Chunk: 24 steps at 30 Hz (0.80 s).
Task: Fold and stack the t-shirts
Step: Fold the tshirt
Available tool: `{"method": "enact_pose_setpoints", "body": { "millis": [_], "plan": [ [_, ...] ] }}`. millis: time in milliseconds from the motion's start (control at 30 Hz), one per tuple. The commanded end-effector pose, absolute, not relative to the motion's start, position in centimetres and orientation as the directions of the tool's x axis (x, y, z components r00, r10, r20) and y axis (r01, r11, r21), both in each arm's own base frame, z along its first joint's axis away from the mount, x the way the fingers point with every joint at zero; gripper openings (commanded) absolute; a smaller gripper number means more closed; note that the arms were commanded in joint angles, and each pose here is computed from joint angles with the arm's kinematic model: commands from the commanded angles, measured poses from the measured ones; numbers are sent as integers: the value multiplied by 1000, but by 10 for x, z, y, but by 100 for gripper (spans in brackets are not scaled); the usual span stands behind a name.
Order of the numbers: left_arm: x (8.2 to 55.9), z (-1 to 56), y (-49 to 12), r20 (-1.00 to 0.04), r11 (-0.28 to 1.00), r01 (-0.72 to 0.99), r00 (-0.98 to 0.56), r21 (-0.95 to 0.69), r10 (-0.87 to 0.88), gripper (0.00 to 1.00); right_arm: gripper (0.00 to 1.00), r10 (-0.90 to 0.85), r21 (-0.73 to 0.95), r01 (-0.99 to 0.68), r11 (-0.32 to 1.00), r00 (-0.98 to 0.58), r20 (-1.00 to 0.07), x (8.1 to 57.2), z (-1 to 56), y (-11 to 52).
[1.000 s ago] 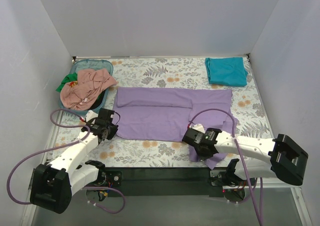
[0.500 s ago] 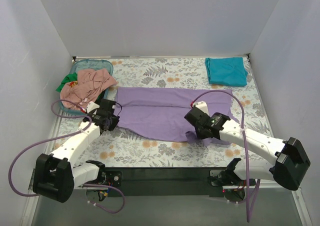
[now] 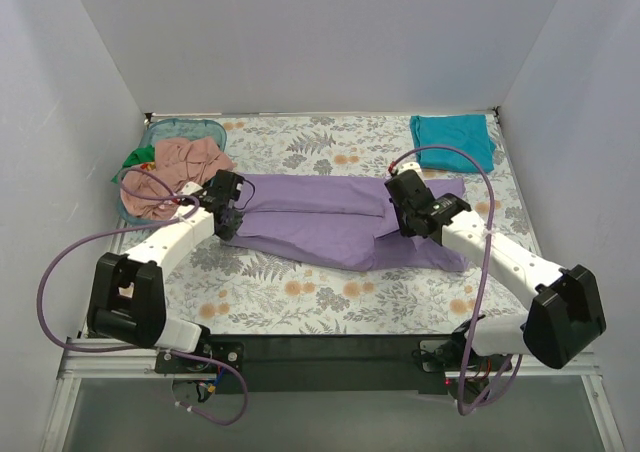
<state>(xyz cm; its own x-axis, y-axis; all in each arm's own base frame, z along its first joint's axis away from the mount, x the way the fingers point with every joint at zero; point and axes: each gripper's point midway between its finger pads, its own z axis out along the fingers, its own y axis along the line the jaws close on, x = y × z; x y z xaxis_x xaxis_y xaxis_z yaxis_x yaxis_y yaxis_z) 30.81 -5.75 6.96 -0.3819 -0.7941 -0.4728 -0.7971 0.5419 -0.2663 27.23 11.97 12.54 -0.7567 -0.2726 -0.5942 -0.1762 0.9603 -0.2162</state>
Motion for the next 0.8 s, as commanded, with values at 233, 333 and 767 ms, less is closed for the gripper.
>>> {"method": "enact_pose_setpoints", "body": {
  "millis": [233, 333, 767],
  "plan": [
    [331, 85, -31, -532, 440, -851, -241, -287, -812, 0, 5, -322, -237, -218, 947, -647, -691, 348, 158, 124],
    [333, 85, -28, -536, 423, -858, -220, -291, -815, 0, 5, -330, -226, -243, 943, -625, -707, 361, 160, 130],
    [335, 96, -21, -547, 370, -849, -118, -377, -829, 0, 4, -293, -270, -135, 953, -626, -723, 387, 167, 108]
  ]
}}
